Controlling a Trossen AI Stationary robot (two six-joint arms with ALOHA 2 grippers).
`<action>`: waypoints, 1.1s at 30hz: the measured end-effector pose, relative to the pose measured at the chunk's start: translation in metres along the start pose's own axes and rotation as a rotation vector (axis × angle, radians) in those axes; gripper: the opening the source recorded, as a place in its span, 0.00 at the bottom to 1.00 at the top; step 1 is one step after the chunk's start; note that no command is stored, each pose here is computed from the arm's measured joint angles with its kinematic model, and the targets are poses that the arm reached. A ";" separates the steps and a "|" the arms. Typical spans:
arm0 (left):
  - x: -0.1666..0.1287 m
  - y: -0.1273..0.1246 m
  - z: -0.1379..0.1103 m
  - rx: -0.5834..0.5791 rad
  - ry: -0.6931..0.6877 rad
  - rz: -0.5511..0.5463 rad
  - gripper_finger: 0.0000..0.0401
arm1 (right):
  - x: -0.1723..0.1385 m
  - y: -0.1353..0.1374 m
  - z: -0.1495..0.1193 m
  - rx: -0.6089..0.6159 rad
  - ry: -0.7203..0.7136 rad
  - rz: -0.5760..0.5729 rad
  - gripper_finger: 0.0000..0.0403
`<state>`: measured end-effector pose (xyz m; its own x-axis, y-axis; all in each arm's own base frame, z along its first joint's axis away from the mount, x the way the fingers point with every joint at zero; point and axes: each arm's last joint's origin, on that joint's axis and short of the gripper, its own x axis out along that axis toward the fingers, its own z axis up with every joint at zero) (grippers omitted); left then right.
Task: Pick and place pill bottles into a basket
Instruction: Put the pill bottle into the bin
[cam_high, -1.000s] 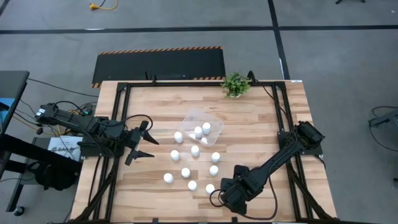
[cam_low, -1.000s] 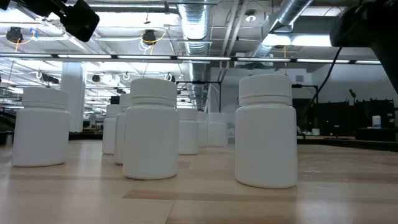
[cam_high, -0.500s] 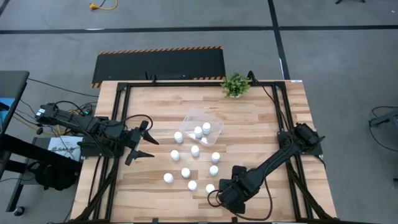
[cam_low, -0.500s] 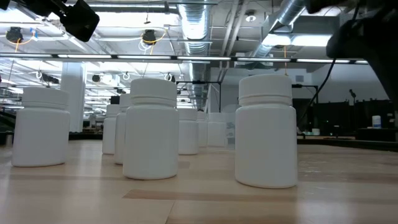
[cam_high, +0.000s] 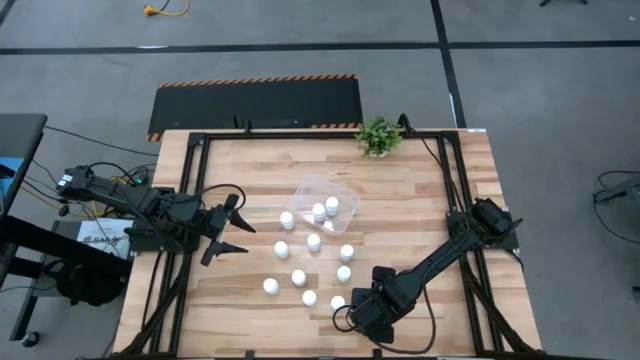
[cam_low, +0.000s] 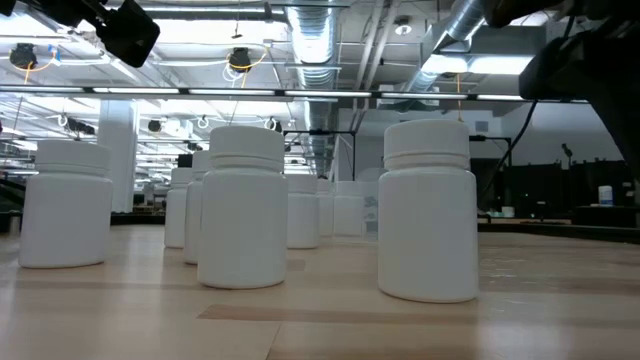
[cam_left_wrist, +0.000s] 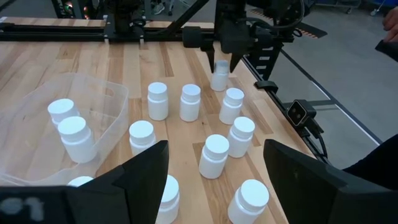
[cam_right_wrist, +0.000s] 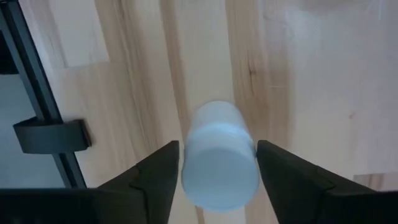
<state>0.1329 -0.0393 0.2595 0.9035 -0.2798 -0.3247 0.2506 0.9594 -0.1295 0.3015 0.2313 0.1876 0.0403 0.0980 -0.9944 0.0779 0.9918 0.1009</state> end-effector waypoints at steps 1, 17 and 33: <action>0.000 0.000 0.000 0.000 0.000 0.000 0.63 | 0.000 0.000 0.000 0.000 0.000 0.000 0.49; 0.000 0.000 0.000 -0.002 0.000 -0.002 0.63 | -0.001 -0.008 0.007 0.038 -0.003 0.010 0.44; 0.000 0.000 0.000 -0.003 0.000 -0.002 0.63 | -0.003 -0.031 0.025 0.065 0.024 0.038 0.44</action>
<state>0.1328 -0.0393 0.2595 0.9031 -0.2813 -0.3245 0.2510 0.9589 -0.1325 0.3236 0.1979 0.1885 0.0202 0.1380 -0.9902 0.1414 0.9801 0.1395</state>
